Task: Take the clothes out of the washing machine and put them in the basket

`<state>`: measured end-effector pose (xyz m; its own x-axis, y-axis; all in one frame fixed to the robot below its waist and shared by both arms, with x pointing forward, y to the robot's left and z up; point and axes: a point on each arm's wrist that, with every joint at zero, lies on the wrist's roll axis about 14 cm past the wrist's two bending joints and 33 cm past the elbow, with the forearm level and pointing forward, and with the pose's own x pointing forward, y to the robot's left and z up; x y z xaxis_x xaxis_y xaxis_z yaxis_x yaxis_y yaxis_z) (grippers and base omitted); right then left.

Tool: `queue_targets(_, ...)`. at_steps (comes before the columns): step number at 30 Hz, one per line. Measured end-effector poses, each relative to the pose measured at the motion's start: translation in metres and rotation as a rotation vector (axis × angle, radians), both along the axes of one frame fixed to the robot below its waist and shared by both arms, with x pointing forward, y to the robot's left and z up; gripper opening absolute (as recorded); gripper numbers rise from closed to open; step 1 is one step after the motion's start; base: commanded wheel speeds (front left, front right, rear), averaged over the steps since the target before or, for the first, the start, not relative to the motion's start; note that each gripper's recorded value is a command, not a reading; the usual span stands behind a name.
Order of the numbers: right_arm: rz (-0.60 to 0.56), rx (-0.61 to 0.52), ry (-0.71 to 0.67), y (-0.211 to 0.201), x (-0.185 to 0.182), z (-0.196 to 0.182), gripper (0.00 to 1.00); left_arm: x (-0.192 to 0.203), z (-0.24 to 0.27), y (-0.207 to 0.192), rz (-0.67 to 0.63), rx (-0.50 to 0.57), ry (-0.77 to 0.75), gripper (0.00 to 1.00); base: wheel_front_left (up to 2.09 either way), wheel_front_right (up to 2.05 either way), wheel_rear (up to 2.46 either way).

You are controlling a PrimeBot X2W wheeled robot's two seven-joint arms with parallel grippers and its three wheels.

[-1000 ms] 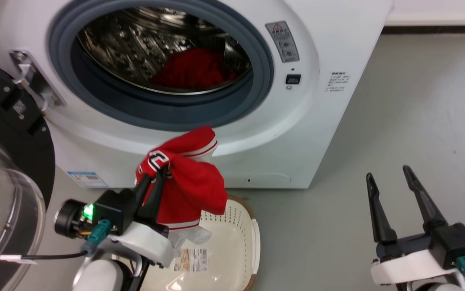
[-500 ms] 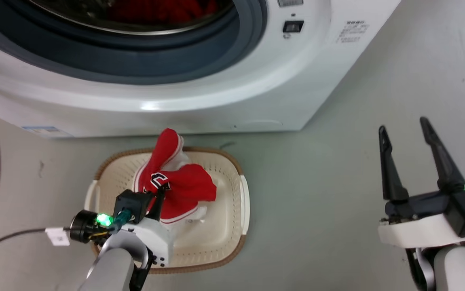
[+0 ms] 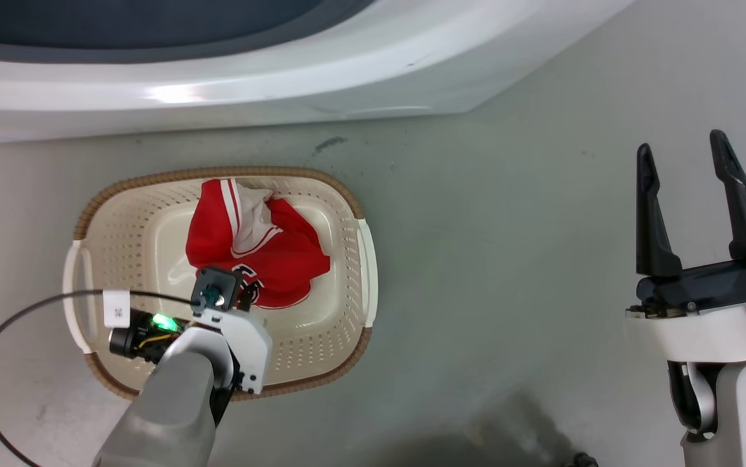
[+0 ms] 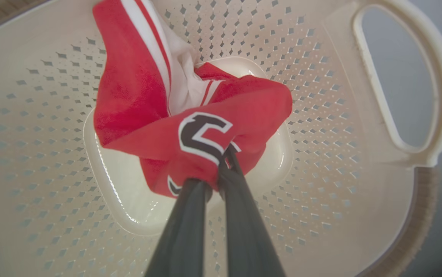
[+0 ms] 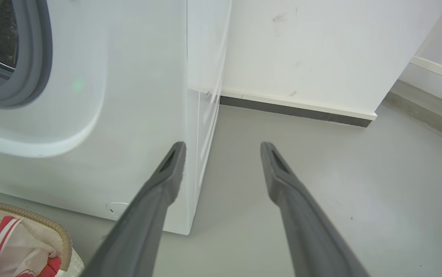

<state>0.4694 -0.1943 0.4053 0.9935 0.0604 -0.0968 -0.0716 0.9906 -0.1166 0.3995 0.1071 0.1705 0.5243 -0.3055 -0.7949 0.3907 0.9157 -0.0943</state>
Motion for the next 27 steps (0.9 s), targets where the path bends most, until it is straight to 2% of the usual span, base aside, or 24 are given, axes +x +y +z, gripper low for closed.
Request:
queue_targets(13,-0.023,-0.018,0.063,-0.010,0.005,-0.032,1.00,-0.025,-0.048,-0.008,-0.075,0.070,0.229,0.00,0.00,0.00,0.00)
queue_targets(14,-0.023,-0.017,0.059,-0.010,0.005,-0.031,1.00,-0.027,-0.048,-0.007,-0.080,0.073,0.235,0.20,0.00,0.00,0.00)
queue_targets(15,-0.022,-0.018,0.054,-0.010,0.006,-0.029,1.00,-0.028,-0.047,-0.008,-0.082,0.074,0.241,0.35,0.00,0.00,0.00)
queue_targets(16,-0.021,-0.019,0.050,-0.010,0.006,-0.027,1.00,-0.028,-0.045,-0.009,-0.083,0.071,0.238,1.00,0.00,0.00,0.00)
queue_targets(21,-0.013,-0.012,0.020,-0.006,0.006,-0.013,1.00,-0.030,-0.030,-0.013,-0.084,0.042,0.197,1.00,0.00,0.00,0.00)
queue_targets(27,-0.005,0.003,-0.012,-0.001,-0.004,0.010,1.00,-0.022,0.002,-0.015,-0.027,-0.008,0.093,1.00,0.00,0.00,0.00)
